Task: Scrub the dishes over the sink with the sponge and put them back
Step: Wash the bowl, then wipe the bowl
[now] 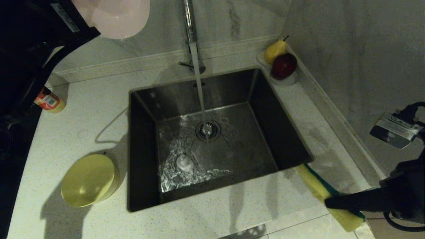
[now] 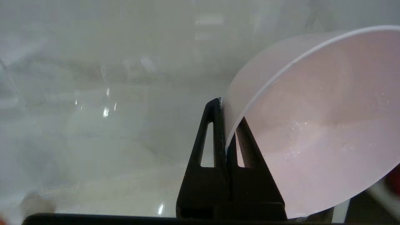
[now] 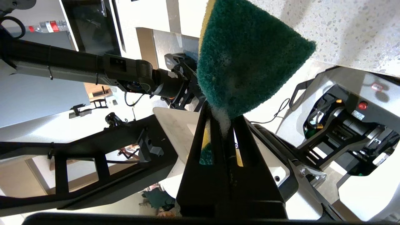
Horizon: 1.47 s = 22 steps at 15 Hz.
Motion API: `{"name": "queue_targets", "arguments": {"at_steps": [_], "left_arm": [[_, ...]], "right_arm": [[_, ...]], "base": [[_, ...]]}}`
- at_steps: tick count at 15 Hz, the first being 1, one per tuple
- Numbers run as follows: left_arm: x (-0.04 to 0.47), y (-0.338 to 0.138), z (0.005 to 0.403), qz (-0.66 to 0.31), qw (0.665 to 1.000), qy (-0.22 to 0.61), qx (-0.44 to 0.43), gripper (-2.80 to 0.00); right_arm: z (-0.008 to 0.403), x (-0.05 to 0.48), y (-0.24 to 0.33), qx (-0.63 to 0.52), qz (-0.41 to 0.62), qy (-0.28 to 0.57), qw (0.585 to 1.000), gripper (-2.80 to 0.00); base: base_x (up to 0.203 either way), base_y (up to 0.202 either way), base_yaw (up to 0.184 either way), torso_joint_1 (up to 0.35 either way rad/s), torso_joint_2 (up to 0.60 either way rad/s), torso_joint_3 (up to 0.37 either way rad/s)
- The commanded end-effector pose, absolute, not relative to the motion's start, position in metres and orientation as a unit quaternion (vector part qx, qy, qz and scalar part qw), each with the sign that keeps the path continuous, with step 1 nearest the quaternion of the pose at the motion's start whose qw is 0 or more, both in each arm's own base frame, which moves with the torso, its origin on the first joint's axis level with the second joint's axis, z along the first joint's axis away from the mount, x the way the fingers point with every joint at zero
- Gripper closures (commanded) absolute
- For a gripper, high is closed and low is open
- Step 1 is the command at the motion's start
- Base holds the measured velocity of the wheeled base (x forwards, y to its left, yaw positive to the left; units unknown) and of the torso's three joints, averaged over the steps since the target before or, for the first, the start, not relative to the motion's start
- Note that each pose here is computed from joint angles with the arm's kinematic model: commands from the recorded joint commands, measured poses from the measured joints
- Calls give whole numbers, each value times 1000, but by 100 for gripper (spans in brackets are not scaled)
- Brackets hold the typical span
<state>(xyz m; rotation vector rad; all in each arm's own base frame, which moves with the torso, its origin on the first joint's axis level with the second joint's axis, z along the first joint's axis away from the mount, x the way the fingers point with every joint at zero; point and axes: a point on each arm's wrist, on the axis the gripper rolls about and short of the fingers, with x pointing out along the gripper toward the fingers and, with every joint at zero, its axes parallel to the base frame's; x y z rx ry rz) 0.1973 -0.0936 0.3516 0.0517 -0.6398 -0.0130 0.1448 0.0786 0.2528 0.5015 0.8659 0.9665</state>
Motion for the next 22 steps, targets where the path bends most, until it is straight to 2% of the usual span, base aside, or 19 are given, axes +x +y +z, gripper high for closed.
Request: {"name": "queue_targets", "arguments": {"at_steps": [1,5,6,8,9,12,15,19,22], "left_arm": [[207,-98,334,1,977,-208,53,0],[215,-102,315,-25,999,-39,-11,0],[215,-102,303,-42,998,34,-13,0],[204,-104,281,-86,981,168,-39,0],[196,-111,275,-113,972,201,-54,0],[184,-130,257,-157,957,237,-50,0],[187,-142,243,-166,956,240,-39,0],[194,-148,233,-160,967,190,-62,0],[197,-150,222,-159,965,204,-50,0]], "right_arm": [[256,139,76,230,451,390,769,0],[261,126,73,228,460,382,768,0],[266,117,71,224,471,375,767,0],[271,108,72,217,485,373,761,0],[274,107,74,213,494,371,757,0],[288,107,93,190,543,370,730,0],[285,131,124,174,551,401,711,0],[270,164,163,146,547,433,702,0],[264,174,197,120,560,441,691,0]], "base": [[0,0,0,0,0,0],[0,0,0,0,0,0],[0,0,0,0,0,0],[0,0,0,0,0,0],[0,0,0,0,0,0],[0,0,0,0,0,0],[0,0,0,0,0,0],[0,0,0,0,0,0],[0,0,0,0,0,0]]}}
